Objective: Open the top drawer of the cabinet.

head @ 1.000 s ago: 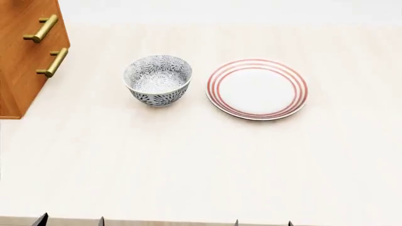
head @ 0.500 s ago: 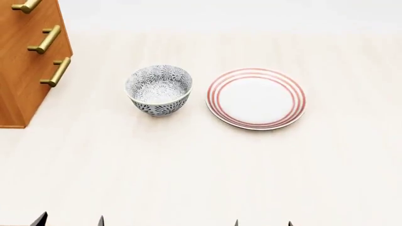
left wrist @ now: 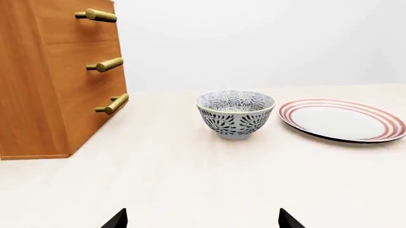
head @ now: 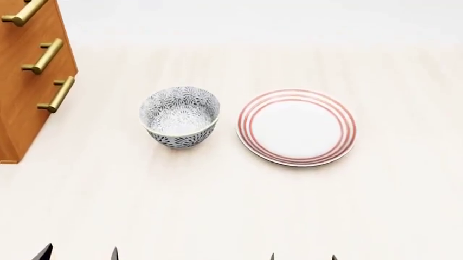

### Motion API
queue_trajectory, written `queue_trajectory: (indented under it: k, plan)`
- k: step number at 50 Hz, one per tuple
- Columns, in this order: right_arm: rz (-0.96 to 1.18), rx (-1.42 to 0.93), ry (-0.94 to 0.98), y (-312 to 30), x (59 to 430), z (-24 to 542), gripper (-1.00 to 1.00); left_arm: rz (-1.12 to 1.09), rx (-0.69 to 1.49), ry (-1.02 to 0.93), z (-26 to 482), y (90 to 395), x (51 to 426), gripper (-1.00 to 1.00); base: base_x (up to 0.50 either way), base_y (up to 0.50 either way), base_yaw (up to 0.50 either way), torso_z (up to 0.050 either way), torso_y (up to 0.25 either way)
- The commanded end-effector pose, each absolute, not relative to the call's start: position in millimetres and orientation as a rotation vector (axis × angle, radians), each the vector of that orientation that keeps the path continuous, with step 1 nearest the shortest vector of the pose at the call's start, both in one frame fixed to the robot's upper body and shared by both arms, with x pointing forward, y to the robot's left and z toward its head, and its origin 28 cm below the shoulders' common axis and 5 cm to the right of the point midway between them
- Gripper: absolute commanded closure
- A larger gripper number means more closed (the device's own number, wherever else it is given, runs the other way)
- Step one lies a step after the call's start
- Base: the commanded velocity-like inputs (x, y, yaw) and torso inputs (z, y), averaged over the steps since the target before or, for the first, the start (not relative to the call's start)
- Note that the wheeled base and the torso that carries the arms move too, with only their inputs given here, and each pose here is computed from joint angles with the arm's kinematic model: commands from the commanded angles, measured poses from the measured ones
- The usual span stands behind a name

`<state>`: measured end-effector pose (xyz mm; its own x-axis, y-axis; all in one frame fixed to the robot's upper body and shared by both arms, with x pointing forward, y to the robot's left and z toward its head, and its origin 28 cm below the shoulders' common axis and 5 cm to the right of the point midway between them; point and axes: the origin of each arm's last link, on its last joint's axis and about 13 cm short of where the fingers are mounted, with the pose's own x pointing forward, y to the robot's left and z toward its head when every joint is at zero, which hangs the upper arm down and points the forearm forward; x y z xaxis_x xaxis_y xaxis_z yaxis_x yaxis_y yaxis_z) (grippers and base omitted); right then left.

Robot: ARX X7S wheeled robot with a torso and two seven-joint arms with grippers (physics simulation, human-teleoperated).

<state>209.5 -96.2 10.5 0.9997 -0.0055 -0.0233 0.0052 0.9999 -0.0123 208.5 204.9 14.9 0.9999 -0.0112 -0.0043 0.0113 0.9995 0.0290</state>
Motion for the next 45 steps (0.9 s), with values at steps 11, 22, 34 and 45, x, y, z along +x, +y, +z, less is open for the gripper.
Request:
queue_trajectory:
  k: [11,22,34,45]
  plan:
    - [0.003,-0.012,0.017,-95.7,209.8,10.2,-1.0,-0.014,0.018,-0.008,14.7,204.7,209.5,-1.0,0.5,0.0,0.0,0.0,0.0]
    - [0.007,-0.012,0.016,-95.4,209.6,10.5,-1.0,-0.019,0.018,-0.007,14.9,204.5,209.0,-1.0,0.5,0.0,0.0,0.0,0.0]
    - [0.01,-0.01,0.018,-95.3,209.5,10.5,-1.0,-0.022,0.018,-0.007,15.2,204.3,209.0,-1.0,0.5,0.0,0.0,0.0,0.0]
    - [0.015,-0.011,0.019,-95.1,209.6,10.1,-1.0,-0.023,0.018,-0.008,15.4,204.1,208.8,-1.0,0.5,0.0,0.0,0.0,0.001]
